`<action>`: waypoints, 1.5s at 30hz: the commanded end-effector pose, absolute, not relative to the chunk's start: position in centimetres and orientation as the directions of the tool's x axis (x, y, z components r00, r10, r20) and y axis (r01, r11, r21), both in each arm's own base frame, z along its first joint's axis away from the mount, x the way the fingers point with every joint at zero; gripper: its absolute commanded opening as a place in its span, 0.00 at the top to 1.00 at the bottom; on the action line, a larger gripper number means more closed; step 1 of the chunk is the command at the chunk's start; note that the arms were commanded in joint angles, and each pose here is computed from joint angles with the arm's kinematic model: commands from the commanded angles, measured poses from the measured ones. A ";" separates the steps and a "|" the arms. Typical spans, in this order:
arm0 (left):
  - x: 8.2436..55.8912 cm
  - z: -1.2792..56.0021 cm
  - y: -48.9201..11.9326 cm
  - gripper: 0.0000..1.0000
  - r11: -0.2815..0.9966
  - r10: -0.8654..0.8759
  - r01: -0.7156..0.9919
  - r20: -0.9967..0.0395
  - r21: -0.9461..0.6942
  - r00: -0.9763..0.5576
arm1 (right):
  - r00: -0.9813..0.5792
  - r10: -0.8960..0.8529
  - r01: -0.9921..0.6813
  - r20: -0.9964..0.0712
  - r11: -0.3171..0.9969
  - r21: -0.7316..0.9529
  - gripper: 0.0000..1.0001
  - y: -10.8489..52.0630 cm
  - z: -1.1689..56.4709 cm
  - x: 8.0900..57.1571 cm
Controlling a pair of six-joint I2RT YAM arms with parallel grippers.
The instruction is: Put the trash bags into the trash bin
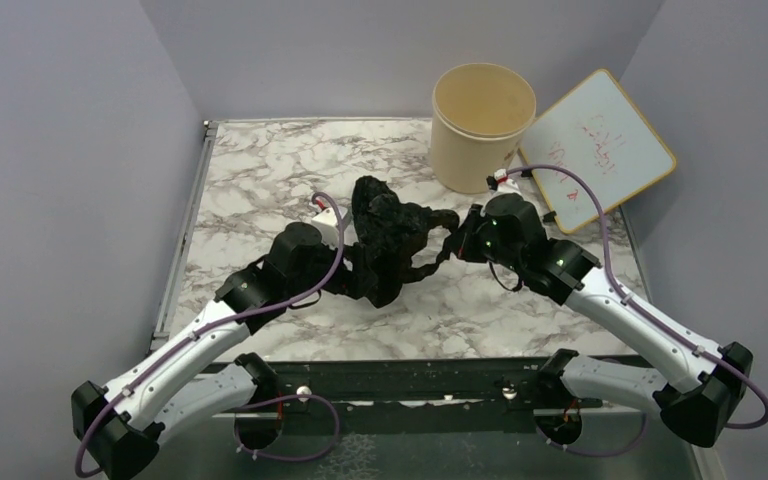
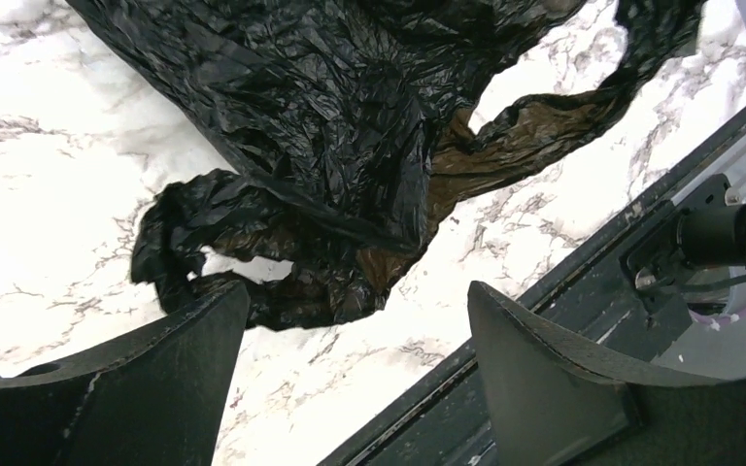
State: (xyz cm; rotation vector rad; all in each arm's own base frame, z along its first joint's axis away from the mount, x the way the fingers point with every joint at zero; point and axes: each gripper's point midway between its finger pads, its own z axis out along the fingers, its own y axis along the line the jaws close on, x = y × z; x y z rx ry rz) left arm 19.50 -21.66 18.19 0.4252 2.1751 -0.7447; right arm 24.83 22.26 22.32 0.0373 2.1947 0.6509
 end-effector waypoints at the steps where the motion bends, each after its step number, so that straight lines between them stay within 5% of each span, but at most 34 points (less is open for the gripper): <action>1: 18.8 20.2 -20.9 0.15 0.763 0.092 0.548 -0.781 -0.344 -0.618 | -0.651 0.274 -0.124 -0.708 0.882 0.455 1.00 21.3 22.6 25.7; 4: 18.5 20.7 -20.4 0.18 0.773 0.067 0.524 -0.775 -0.358 -0.628 | -0.656 0.278 -0.122 -0.702 0.878 0.462 1.00 21.6 22.5 26.0; 15: 21.8 17.7 -16.8 0.03 0.944 0.026 0.255 -0.721 -0.210 -0.692 | -0.677 0.311 -0.082 -0.668 0.869 0.487 0.99 20.8 21.8 27.0; 26: 24.8 16.6 -18.7 0.05 0.864 -0.077 0.328 -0.744 -0.382 -0.664 | -0.713 0.346 -0.087 -0.610 0.820 0.566 1.00 20.2 21.8 27.9; 32: 25.4 17.0 -22.3 0.08 0.702 -0.048 0.530 -0.774 -0.475 -0.631 | -0.740 0.347 -0.110 -0.576 0.782 0.613 1.00 20.8 21.8 28.3; 35: 25.0 17.2 -24.1 0.15 0.615 -0.033 0.592 -0.767 -0.520 -0.640 | -0.739 0.347 -0.111 -0.577 0.783 0.612 1.00 20.8 21.9 28.6; 41: 25.3 15.5 -23.8 0.52 0.645 -0.018 0.556 -0.737 -0.525 -0.676 | -0.751 0.337 -0.120 -0.567 0.776 0.620 0.99 21.1 21.6 28.6; 45: 25.0 17.4 -25.0 0.61 0.572 -0.028 0.604 -0.749 -0.555 -0.662 | -0.768 0.317 -0.139 -0.556 0.766 0.628 0.99 21.7 21.2 28.4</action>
